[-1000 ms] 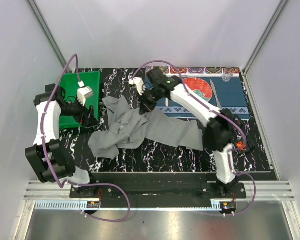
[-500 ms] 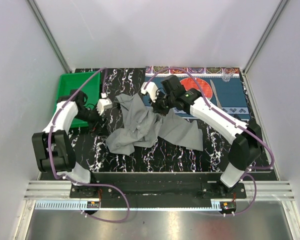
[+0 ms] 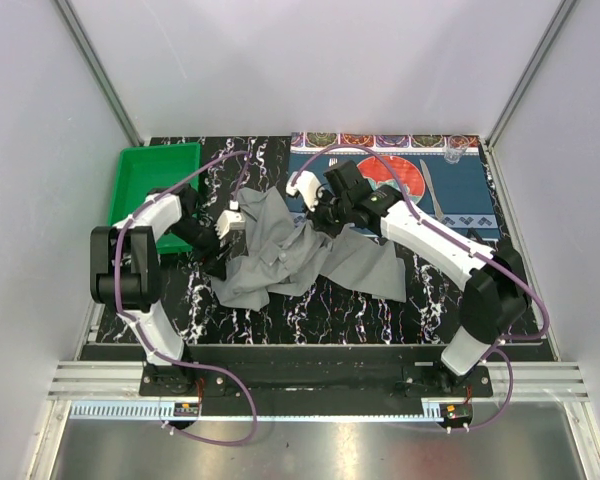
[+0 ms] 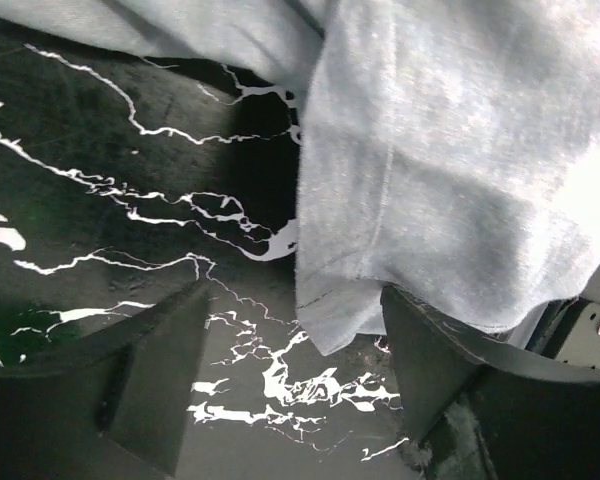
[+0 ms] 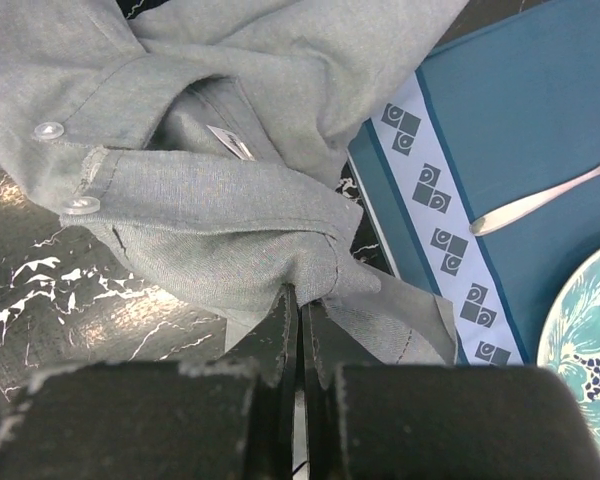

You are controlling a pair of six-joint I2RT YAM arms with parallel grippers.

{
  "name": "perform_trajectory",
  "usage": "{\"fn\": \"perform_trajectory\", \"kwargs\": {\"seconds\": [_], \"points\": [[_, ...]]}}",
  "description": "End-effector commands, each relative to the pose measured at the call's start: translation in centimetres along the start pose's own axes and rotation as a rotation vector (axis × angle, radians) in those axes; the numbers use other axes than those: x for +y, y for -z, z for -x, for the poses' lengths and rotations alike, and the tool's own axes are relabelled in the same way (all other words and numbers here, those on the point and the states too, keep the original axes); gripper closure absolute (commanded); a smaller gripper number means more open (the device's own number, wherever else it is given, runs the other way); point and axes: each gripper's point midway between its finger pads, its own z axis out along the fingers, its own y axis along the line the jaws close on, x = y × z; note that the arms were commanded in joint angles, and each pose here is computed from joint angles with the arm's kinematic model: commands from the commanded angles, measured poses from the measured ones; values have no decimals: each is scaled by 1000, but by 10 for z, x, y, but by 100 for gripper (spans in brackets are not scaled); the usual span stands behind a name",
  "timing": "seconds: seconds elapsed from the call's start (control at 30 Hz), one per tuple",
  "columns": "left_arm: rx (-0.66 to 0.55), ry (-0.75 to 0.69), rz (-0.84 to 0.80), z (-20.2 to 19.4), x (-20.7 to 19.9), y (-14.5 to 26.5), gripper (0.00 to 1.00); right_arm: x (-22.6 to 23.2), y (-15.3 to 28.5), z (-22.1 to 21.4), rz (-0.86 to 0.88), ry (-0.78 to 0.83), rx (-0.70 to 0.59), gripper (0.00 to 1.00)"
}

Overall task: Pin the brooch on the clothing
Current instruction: Flatten out the clothes at the center of the board.

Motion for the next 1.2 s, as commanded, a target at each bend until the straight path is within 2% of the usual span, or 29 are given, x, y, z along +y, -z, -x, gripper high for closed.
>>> {"fn": "perform_trajectory", "kwargs": {"seconds": [0.0, 0.03, 0.13, 0.17, 0.33, 0.4, 0.53, 0.6, 0.63, 0.7, 0.73, 0.8, 0.93, 1.07, 1.1, 1.17], "points": [[-29, -85, -49, 5, -14, 5, 35, -17, 19, 29, -95, -17, -91, 100], [-36, -76, -46, 6, -13, 6, 59, -20, 21, 31, -106, -19, -99, 100], [-111, -25, -43, 26, -19, 25, 96, -33, 32, 45, -169, -39, -122, 100], [-185, -29, -8, 44, -15, 46, 100, -44, 43, 55, -218, -48, -145, 100], [-390, -46, 108, 104, -28, 135, 100, -85, 98, 109, -379, -80, -284, 100], [-436, -86, 178, 119, -36, 162, 100, -98, 115, 121, -447, -72, -311, 100], [-606, -118, 390, 160, -52, 225, 100, -118, 170, 161, -576, -52, -420, 100], [-691, -153, 524, 172, -75, 261, 100, -123, 195, 177, -625, -43, -473, 100], [-764, -131, 609, 183, -76, 281, 100, -126, 221, 190, -665, -36, -525, 100], [-869, -203, 728, 192, -113, 317, 100, -125, 249, 207, -693, -22, -596, 100], [-927, -215, 784, 197, -123, 335, 100, -121, 277, 222, -703, -2, -662, 100], [-1004, -256, 864, 199, -157, 361, 100, -110, 302, 237, -686, 28, -726, 100], [-1140, -352, 1035, 194, -228, 409, 100, -52, 371, 269, -535, 153, -897, 100], [-1255, -467, 1154, 188, -291, 442, 100, -9, 419, 284, -497, 176, -1004, 100], [-1296, -500, 1178, 187, -312, 454, 100, 13, 438, 292, -458, 209, -1067, 100], [-1338, -508, 1215, 187, -329, 468, 100, 16, 443, 294, -494, 191, -1069, 100]]}}
